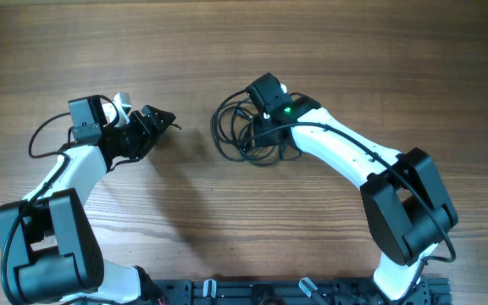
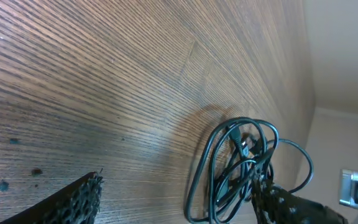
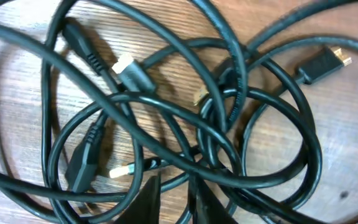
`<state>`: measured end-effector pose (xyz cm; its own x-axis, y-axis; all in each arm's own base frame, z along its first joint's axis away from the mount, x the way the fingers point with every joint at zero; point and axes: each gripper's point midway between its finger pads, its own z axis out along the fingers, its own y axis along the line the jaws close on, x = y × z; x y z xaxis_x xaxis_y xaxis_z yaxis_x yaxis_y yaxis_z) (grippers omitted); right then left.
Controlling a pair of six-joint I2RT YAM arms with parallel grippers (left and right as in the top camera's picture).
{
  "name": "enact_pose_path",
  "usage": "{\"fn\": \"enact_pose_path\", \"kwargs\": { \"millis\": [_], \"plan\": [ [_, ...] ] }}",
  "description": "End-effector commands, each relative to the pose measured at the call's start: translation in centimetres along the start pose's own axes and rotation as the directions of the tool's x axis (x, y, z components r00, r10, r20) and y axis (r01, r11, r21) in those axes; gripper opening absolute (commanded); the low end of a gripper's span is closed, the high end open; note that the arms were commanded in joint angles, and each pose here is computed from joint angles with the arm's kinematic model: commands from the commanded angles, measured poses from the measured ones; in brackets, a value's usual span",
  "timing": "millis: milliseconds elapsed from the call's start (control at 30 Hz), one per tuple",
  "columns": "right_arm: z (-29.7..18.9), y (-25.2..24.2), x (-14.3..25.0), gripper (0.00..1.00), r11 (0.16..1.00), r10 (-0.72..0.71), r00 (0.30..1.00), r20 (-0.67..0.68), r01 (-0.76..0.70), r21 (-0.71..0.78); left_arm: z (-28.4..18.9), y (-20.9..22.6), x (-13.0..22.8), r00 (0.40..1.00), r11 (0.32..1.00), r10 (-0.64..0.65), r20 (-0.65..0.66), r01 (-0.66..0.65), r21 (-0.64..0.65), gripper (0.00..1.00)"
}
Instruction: Untangle cables
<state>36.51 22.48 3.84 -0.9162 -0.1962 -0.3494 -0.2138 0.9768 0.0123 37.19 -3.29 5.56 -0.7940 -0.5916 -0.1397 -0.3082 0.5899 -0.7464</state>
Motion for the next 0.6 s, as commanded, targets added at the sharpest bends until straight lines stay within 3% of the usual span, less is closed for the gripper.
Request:
{"fn": "enact_pose_path", "kwargs": {
  "millis": [0, 133, 233, 333, 433, 567],
  "plan": [
    [0.4, -0.6, -0.5, 0.23, 0.982, -0.184, 0.983, 0.017, 0.183, 0.041, -0.2, -0.8, -0.1, 0.999, 0.999, 0.036, 0.003, -0.037, 0.023, 0.79],
    [0.4, 0.3, -0.1, 0.23, 0.991, -0.132, 0.991, 0.003, 0.132, -0.014, -0.2, -0.8, -0.1, 0.999, 0.999, 0.037, 0.003, -0.037, 0.023, 0.79],
    [0.1, 2.9, 2.4, 0.20, 0.986, -0.001, 0.993, -0.121, -0.019, -0.168, -0.2, -0.8, -0.1, 0.999, 0.999, 0.037, 0.003, -0.037, 0.023, 0.79],
    [0.1, 2.8, 5.1, 0.20, 0.974, 0.157, 0.958, -0.239, -0.190, -0.121, -0.2, -0.8, -0.1, 0.999, 0.999, 0.036, 0.002, -0.036, 0.023, 0.79],
    [1.2, 3.2, 7.5, 0.20, 0.958, 0.239, 0.932, -0.273, -0.271, -0.087, -0.2, -0.9, 0.0, 0.999, 0.999, 0.037, -0.001, -0.037, 0.029, 0.79],
    [2.2, 6.8, 8.8, 0.20, 0.924, 0.247, 0.926, -0.285, -0.314, -0.218, -0.2, -0.9, 0.0, 0.999, 0.999, 0.036, -0.001, -0.036, 0.029, 0.79]
  ]
}}
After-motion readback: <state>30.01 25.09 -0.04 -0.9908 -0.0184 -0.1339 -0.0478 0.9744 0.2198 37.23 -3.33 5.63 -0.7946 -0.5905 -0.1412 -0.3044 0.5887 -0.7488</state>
